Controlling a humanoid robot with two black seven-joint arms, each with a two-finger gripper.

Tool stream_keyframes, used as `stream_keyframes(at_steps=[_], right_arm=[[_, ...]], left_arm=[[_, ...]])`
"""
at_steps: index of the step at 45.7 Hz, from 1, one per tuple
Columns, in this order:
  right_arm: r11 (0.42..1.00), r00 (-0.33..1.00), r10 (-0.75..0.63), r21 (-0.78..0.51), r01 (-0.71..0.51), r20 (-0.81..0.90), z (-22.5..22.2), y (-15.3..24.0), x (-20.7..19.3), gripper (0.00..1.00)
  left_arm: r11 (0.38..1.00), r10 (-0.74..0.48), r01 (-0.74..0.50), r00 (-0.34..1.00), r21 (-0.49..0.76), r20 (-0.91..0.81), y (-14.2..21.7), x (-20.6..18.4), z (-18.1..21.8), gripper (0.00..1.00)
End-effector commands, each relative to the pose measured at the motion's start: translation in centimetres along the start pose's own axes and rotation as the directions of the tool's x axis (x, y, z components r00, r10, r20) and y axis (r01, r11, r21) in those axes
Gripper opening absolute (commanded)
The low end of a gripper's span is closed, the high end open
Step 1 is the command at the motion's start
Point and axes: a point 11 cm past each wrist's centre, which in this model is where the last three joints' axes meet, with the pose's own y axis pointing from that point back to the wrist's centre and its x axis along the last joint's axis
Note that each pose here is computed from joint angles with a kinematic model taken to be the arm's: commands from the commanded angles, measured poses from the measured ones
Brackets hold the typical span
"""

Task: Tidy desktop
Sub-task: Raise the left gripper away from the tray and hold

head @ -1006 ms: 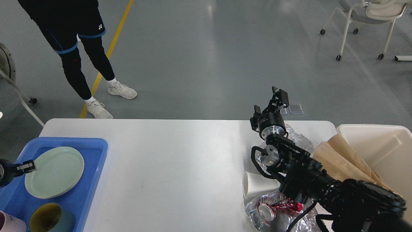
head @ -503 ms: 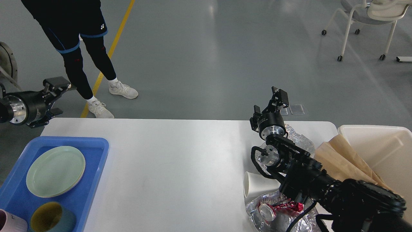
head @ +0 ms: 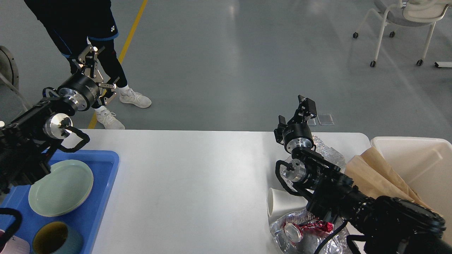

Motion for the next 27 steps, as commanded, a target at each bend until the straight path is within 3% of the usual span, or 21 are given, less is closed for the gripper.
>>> stream_keyframes(at_steps=[1,13,27], right_arm=[[1.0,1.0,0.0,0.0,0.0,0.0,0.0,0.0,0.0,1.0],[1.0,1.0,0.0,0.0,0.0,0.0,0.0,0.0,0.0,1.0],[1.0,1.0,-0.001,0.001,0.001,0.0,-0.1,0.0,0.0,1.0]], left_arm=[[0.999,0.026,-0.032,0.985,-0.034,-0.173,-1.5,-1.9,-2.1,0.97],[0.994,0.012,-0.056,0.908,-0.092,-0.42,-2.2,-5.9,-5.3,0.97],[0.991,0.085,-0.127,0.849,-0.046,-0.522,-0.5,-3.0,-9.5,0.97]])
